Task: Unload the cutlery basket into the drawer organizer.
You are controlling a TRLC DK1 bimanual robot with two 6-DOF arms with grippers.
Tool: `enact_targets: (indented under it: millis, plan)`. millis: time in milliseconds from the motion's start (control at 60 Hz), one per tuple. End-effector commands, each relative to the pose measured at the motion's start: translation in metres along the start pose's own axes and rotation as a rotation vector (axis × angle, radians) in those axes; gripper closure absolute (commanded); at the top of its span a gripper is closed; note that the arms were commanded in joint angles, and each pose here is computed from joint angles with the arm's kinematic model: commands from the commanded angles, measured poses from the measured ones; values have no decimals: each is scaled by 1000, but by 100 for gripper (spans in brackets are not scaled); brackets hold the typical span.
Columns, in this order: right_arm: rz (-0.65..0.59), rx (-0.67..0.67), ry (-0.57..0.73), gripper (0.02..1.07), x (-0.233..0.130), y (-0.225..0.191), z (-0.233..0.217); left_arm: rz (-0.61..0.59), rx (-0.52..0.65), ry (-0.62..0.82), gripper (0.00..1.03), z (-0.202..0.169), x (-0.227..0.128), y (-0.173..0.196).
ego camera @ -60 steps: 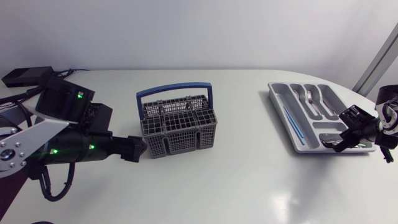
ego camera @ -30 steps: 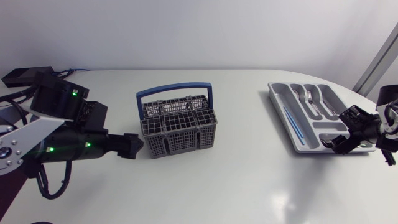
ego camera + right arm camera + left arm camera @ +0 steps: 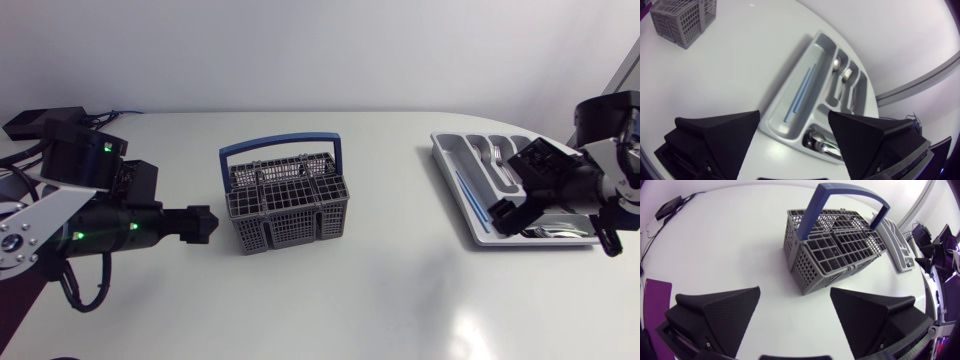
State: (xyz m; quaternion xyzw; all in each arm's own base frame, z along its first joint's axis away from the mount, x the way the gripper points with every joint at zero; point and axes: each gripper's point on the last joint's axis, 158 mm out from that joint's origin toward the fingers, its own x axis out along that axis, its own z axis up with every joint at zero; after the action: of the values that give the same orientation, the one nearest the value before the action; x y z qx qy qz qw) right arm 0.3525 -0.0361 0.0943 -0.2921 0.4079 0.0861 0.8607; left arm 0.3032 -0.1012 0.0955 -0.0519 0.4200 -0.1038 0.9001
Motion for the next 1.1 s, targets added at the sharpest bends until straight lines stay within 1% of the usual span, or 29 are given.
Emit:
enact_targets:
  millis: [0,150,283,350,500,567,700,817,833,867,900,967,1017,1067,1083]
  plan:
    - [70,44,-1,8,-2,28,10,25,-22,31,5,-11,12,11]
    - [164,73,-22,8,-2,63,40,39,-43,34,5,-9,27,18]
    - [214,82,-27,9,4,83,61,45,-51,41,5,-10,36,21]
    - [241,93,-24,9,10,90,69,47,-56,39,5,-8,39,24]
    - [312,115,-9,13,28,108,85,45,-71,46,5,-8,51,29]
    - [347,130,-5,16,36,117,93,48,-74,48,5,-6,58,30]
    - [392,152,12,17,54,133,108,48,-79,45,5,-1,73,31]
    - [432,174,10,29,63,143,122,51,-85,43,5,4,80,33]
    - [441,181,9,33,65,145,125,51,-85,44,5,4,81,33]
    - [461,199,8,44,68,149,132,51,-86,41,5,6,85,33]
    - [470,201,8,49,69,152,135,51,-86,43,5,5,87,33]
    - [497,213,4,64,71,158,143,51,-86,41,5,6,90,34]
    - [509,209,10,72,72,163,146,50,-86,40,5,7,93,34]
    - [521,212,14,83,73,167,150,50,-86,40,6,7,96,34]
    - [525,213,13,84,73,169,151,50,-86,40,6,7,97,34]
